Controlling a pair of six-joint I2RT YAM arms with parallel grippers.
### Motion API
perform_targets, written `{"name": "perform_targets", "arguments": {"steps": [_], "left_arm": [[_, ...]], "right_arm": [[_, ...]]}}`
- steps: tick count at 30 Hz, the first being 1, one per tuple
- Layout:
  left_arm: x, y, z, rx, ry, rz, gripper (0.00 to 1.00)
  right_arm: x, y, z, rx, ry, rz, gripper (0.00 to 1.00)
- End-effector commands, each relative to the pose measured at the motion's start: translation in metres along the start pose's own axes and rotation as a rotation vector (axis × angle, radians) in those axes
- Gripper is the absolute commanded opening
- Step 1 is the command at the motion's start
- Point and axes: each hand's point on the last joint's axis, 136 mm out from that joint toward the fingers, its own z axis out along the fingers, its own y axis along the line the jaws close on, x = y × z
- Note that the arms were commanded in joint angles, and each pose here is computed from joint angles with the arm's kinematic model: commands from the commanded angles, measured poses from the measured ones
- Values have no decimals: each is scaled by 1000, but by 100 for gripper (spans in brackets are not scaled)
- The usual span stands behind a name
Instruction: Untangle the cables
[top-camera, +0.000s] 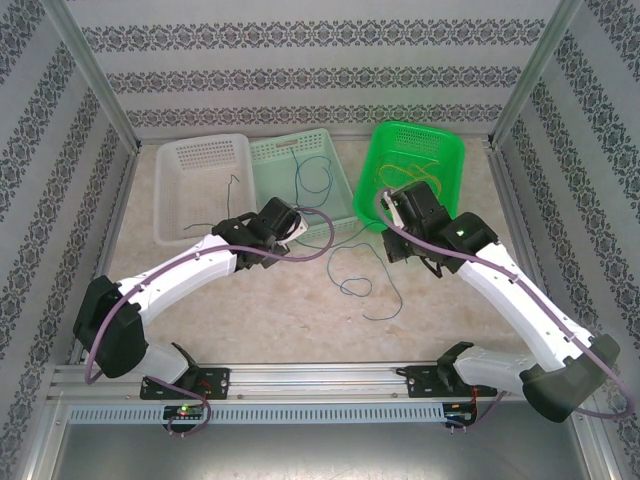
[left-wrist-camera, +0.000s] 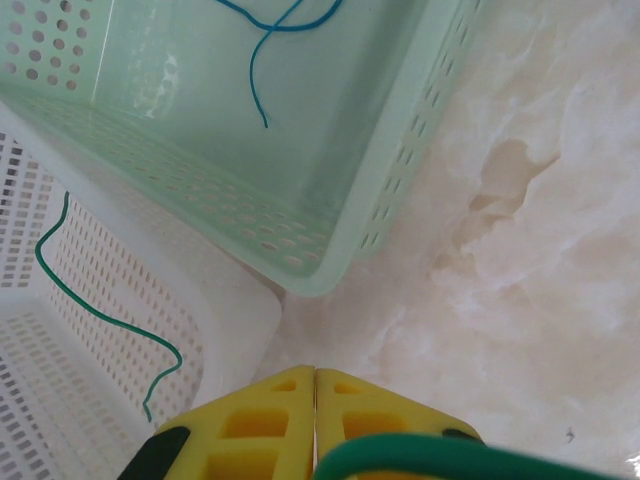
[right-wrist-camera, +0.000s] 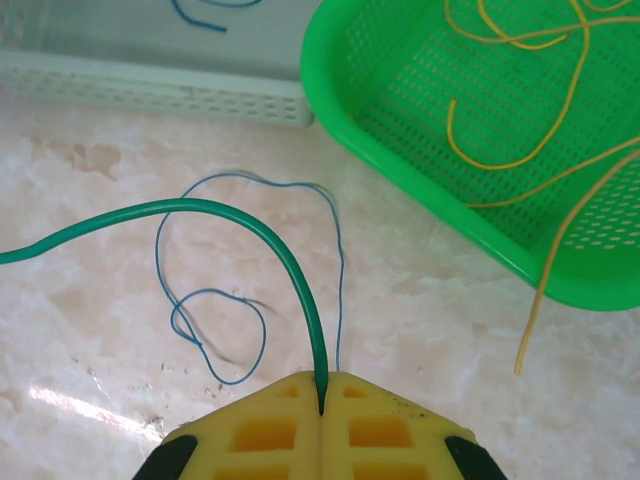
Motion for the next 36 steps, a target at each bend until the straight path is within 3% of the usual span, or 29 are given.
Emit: {"name": "perform_targets", "arguments": {"steps": [1, 4, 6, 10, 12, 17, 22, 26, 30, 36], "left_arm": [[-4, 7, -12, -50, -31, 66, 5], [-4, 12, -15, -69, -41, 58, 6], [-5, 15, -17, -85, -53, 29, 16], [-5, 25, -24, -126, -78, -32, 23], [-5, 33, -30, -167, -96, -65, 42], [-11, 50, -59, -173, -203, -230, 72], [-24, 66, -103, -112, -426, -441, 98], [-33, 70, -132, -58, -575, -496, 100], [-38, 75, -155, -34, -646, -515, 100], [-31, 75, -154, -46, -641, -505, 100]], "right_arm": [[14, 2, 6, 11, 47, -77, 0], [11, -2, 3, 25, 22, -63, 0], [7, -1, 0, 18, -4, -44, 0], [2, -6, -6, 23, -43, 5, 0], [2, -18, -9, 48, -55, 79, 0], [-1, -49, -24, -5, -172, 377, 0], [-20, -51, -45, -171, -358, 556, 0], [-32, -39, -52, -255, -368, 540, 0], [-30, -39, -51, -208, -346, 508, 0], [-25, -56, -55, -99, -366, 547, 0]]}}
